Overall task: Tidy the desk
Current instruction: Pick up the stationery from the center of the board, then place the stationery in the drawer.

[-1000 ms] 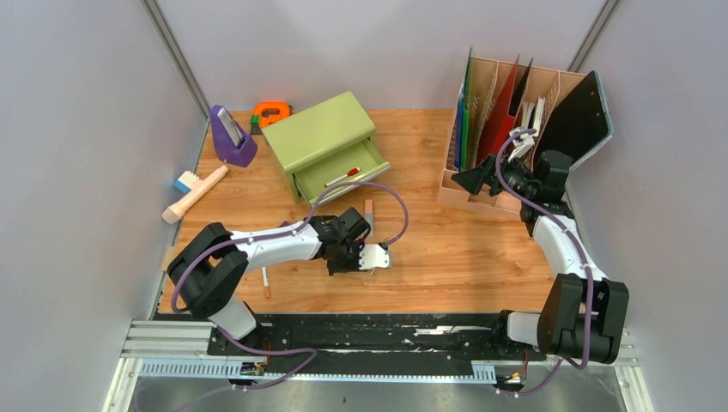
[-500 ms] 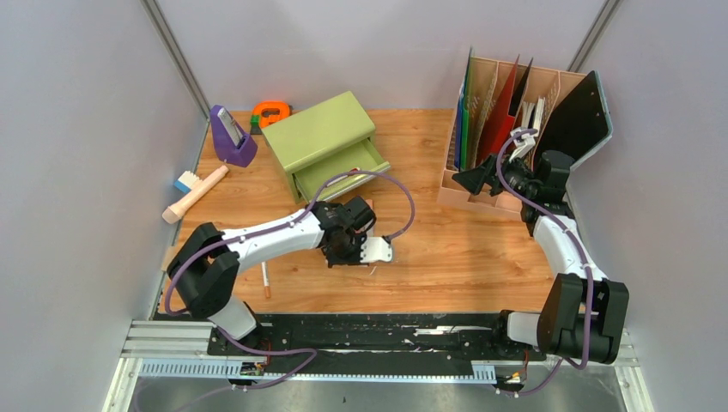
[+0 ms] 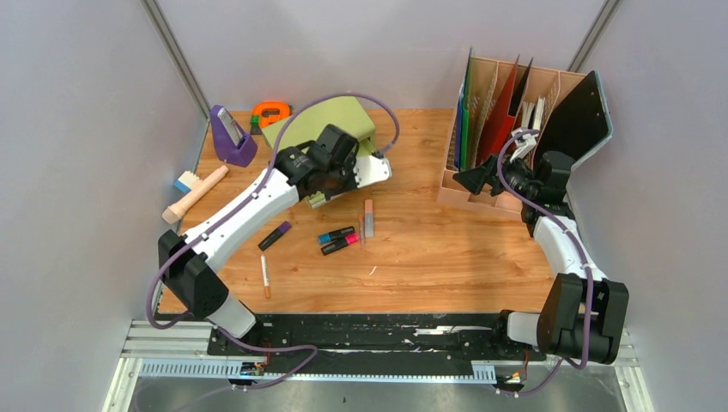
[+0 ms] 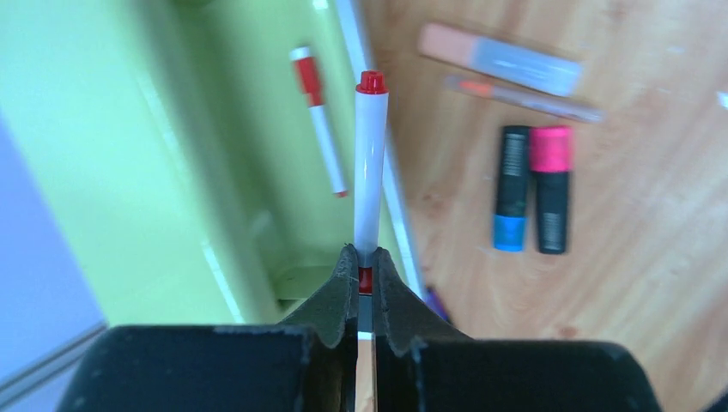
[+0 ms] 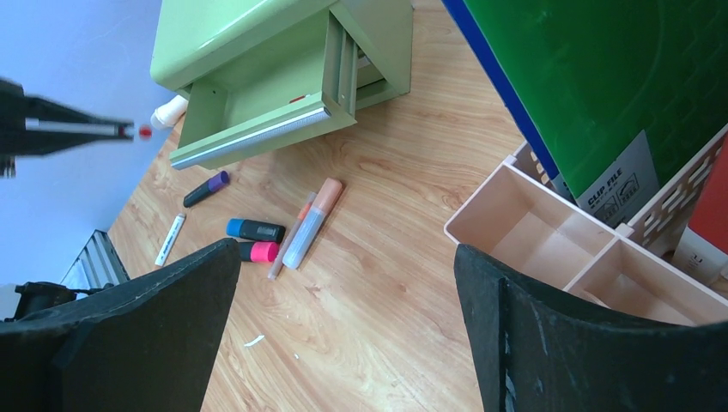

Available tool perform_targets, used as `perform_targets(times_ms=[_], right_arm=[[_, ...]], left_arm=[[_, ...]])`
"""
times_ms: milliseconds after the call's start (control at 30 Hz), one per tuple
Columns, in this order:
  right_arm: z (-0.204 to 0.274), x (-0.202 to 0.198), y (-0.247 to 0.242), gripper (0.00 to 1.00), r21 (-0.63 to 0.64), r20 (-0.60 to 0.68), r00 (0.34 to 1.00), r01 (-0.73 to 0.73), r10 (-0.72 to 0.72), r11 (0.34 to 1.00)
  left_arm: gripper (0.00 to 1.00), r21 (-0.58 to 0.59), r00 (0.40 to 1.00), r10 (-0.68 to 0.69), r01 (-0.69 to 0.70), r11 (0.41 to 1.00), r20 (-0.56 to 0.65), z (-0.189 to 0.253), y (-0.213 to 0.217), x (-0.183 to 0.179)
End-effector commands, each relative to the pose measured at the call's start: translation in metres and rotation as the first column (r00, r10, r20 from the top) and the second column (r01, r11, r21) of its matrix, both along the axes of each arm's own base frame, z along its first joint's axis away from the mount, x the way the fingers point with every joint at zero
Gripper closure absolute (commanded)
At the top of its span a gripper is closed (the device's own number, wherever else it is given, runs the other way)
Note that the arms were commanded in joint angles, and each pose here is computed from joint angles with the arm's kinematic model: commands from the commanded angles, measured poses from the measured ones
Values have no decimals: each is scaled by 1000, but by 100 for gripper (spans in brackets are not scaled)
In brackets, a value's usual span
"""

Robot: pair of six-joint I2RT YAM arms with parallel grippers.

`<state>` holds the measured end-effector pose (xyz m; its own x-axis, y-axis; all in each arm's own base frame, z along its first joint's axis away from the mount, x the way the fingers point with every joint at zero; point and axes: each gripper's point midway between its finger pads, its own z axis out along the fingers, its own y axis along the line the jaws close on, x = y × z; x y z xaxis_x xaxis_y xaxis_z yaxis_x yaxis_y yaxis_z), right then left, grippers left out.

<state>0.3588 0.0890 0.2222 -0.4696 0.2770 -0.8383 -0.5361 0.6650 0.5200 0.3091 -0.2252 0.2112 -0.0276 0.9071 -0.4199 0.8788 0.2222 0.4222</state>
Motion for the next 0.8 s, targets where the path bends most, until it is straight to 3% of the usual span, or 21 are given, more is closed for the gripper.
perform_targets(times_ms=[0,133,300,367,433,567,767], right_arm=[[12,-1,-2,2,-2,56,998,4,-3,1000],[12,-2,-2,2,-2,57,998,4,-4,1000],[12,-1,-2,2,0,55,998,5,-5,1000],[12,-1,-2,2,-1,56,998,6,-6,1000],[12,-1,-3,2,0,55,998,6,-6,1000],[11,-1,-2,2,4,51,999,3,-3,1000],[7,1,-2,2,14,35,999,2,-2,1000]], left_arm=[[93,10,982,150,-152,988,117,23,23,55],[92,-14,967,236,-236,972,94,15,32,93],[90,13,969,247,-248,969,27,-16,28,110],[84,27,966,257,-257,966,12,-26,27,113],[68,33,958,286,-286,958,7,-31,29,116],[48,10,949,316,-316,949,5,-29,28,118],[32,-112,961,277,-275,955,5,8,18,103]])
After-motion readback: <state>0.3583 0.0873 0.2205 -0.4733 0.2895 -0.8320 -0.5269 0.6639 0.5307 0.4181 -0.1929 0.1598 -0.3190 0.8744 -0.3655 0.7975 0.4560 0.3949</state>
